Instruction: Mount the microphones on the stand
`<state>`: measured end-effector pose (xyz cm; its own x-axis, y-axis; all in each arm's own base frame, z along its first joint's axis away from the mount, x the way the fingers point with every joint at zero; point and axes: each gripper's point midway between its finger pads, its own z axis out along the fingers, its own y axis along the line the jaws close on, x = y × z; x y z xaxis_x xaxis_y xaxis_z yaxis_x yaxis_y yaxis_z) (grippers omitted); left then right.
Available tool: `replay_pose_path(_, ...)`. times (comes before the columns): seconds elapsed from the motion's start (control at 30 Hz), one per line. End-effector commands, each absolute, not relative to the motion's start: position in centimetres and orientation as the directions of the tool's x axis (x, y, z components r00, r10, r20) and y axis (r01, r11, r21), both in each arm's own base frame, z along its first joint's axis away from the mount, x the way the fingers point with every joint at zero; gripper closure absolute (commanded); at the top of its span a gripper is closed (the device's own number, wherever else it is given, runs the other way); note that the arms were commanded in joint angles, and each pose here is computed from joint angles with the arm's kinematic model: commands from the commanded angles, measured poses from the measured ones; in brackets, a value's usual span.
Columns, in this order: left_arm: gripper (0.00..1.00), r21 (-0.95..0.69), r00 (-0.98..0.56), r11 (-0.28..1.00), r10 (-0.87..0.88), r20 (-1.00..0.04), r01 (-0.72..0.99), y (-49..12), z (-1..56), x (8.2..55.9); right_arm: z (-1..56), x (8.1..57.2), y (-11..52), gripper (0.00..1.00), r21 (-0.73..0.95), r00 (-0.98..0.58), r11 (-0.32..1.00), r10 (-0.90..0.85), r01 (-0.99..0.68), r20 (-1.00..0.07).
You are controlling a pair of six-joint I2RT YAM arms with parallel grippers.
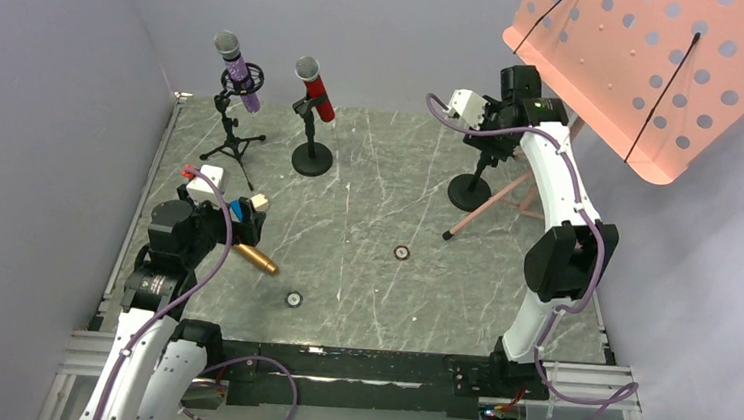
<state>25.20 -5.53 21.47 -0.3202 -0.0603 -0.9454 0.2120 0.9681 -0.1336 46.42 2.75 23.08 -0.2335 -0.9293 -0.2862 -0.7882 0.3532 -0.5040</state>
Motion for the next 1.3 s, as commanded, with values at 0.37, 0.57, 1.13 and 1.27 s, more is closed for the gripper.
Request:
replay_pose_path(0.37, 0.01, -0.13, -0.276, 0.965, -0.064, -0.959, 0.228, -5.7, 23.2, 25.3, 16.3, 44.0, 1.3, 0.44, -0.398, -0.31, 0.318, -0.947, -0.86, -0.086)
replay_pose_path(0.57, 0.01, -0.131, -0.275, 0.965, -0.064, -0.959, 0.229, -5.8, 23.2, 25.4, 16.5, 44.1, 0.8, 0.49, -0.427, -0.319, 0.304, -0.947, -0.852, -0.038)
replay_pose_path(1.13, 0.01, -0.133, -0.28, 0.964, -0.065, -0.958, 0.23, -5.8, 23.1, 25.4, 20.2, 45.7, 2.7, 1.0, -0.566, -0.258, 0.265, -0.962, -0.781, -0.095)
replay_pose_path(1.27, 0.01, -0.133, -0.28, 0.964, -0.065, -0.958, 0.23, -5.8, 23.1, 25.4, 23.4, 45.5, 5.7, 1.0, -0.601, -0.19, 0.258, -0.966, -0.757, -0.175)
